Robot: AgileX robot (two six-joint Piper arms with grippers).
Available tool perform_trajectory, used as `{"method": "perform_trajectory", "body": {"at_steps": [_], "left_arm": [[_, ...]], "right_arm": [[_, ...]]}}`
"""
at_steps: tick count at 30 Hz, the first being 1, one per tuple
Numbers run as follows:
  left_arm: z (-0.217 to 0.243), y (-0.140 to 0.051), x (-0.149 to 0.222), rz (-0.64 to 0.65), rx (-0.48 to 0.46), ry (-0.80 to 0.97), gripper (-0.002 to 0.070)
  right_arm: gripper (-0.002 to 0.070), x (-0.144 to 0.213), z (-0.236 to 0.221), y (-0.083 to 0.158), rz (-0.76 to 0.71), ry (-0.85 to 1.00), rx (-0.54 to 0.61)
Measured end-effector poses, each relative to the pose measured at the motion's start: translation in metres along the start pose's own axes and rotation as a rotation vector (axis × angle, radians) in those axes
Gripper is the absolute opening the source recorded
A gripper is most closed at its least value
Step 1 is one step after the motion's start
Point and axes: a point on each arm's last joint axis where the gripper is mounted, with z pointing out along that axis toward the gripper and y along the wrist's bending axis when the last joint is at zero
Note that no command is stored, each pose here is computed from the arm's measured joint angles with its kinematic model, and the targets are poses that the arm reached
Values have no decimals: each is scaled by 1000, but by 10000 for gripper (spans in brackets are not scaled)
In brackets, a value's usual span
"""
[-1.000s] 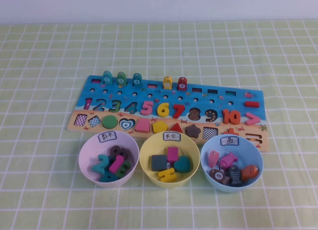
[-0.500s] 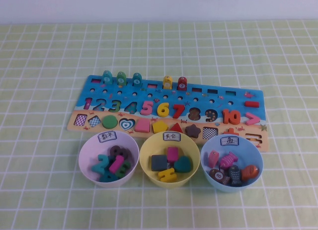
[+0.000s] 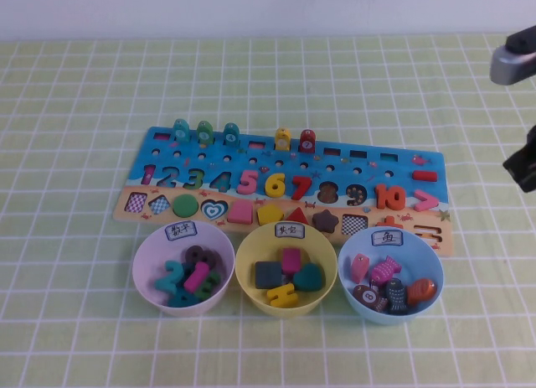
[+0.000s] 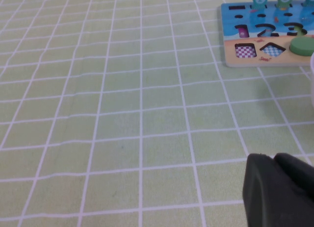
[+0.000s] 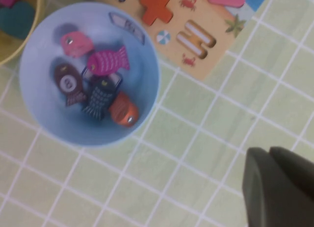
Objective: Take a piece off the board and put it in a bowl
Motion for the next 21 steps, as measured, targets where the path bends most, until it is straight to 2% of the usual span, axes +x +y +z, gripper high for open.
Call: {"method": "perform_trajectory", "body": {"at_steps": [16, 18, 21], "left_arm": [[0, 0, 0, 0, 0, 0, -4], [0, 0, 0, 0, 0, 0, -4], [0, 0, 0, 0, 0, 0, -4]], "right_arm": [[-18, -92, 87, -31, 19, 71, -13], [-13, -98, 98, -33, 18, 81, -13], [32, -107, 118, -37, 17, 99, -12]]}}
